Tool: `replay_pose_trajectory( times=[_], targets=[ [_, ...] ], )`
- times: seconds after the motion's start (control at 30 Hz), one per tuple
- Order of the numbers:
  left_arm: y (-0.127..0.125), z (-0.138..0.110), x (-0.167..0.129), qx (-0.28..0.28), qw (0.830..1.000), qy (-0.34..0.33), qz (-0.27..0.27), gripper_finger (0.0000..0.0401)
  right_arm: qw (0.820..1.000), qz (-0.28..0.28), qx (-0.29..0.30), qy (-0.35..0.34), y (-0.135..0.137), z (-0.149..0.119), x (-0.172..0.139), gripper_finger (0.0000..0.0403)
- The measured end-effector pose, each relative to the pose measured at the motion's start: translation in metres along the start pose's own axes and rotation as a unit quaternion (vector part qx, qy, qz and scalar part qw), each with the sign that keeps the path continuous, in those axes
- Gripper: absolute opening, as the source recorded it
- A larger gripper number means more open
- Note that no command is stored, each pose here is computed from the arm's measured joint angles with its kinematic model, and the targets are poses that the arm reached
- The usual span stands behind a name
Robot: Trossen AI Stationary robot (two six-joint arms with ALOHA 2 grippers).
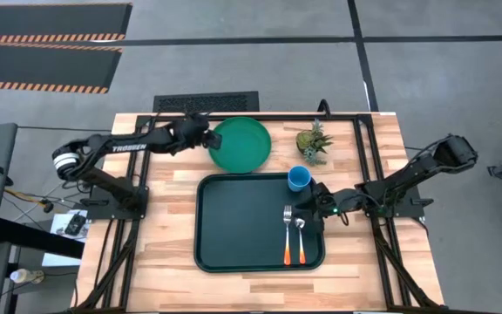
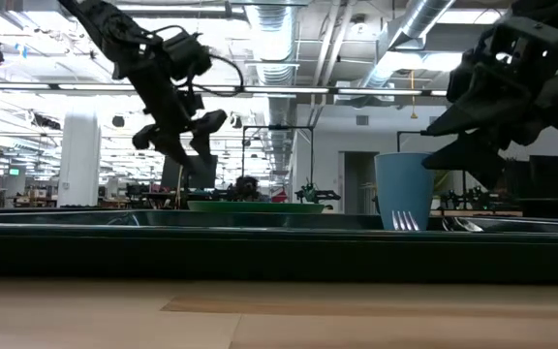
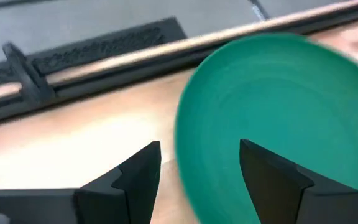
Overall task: Pick and place plate/cup/fork/spoon on tray
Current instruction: Put the green plate to the left of the orange fork on the black table tray
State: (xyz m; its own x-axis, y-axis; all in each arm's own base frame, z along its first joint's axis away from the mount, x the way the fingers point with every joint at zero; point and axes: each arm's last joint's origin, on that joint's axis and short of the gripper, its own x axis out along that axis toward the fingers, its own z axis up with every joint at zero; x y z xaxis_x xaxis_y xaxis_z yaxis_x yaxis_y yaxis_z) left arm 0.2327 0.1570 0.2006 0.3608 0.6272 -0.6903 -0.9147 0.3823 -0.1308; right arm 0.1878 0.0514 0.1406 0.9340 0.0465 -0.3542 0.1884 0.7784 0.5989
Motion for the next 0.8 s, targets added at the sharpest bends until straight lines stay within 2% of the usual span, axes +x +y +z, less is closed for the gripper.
replay_pose_trajectory(
  times=[0.3, 0.47, 0.57, 0.73, 0.8],
  targets=[
    [0.002, -0.02, 0.044, 0.008, 0.997, 0.071, 0.007, 0.0203, 1.0, 0.0, 0.0, 0.0, 0.0, 0.0, 0.0, 0.024],
    [0.0, -0.032, 0.061, -0.013, 0.994, 0.108, -0.006, 0.0188, 1.0, 0.001, 0.004, -0.001, 0.0, 0.0, 0.0, 0.024],
    [0.0, -0.037, 0.066, -0.011, 0.993, 0.118, -0.004, 0.0144, 1.0, 0.001, 0.006, 0.0, 0.0, 0.0, 0.0, 0.024],
    [-0.001, -0.033, 0.067, -0.013, 0.995, 0.099, -0.005, 0.003, 1.0, 0.001, 0.012, -0.001, 0.0, 0.0, 0.0, 0.024],
    [-0.002, -0.03, 0.066, -0.017, 0.996, 0.087, -0.011, 0.0015, 1.0, 0.001, 0.017, -0.001, 0.0, 0.0, 0.0, 0.024]
  ],
)
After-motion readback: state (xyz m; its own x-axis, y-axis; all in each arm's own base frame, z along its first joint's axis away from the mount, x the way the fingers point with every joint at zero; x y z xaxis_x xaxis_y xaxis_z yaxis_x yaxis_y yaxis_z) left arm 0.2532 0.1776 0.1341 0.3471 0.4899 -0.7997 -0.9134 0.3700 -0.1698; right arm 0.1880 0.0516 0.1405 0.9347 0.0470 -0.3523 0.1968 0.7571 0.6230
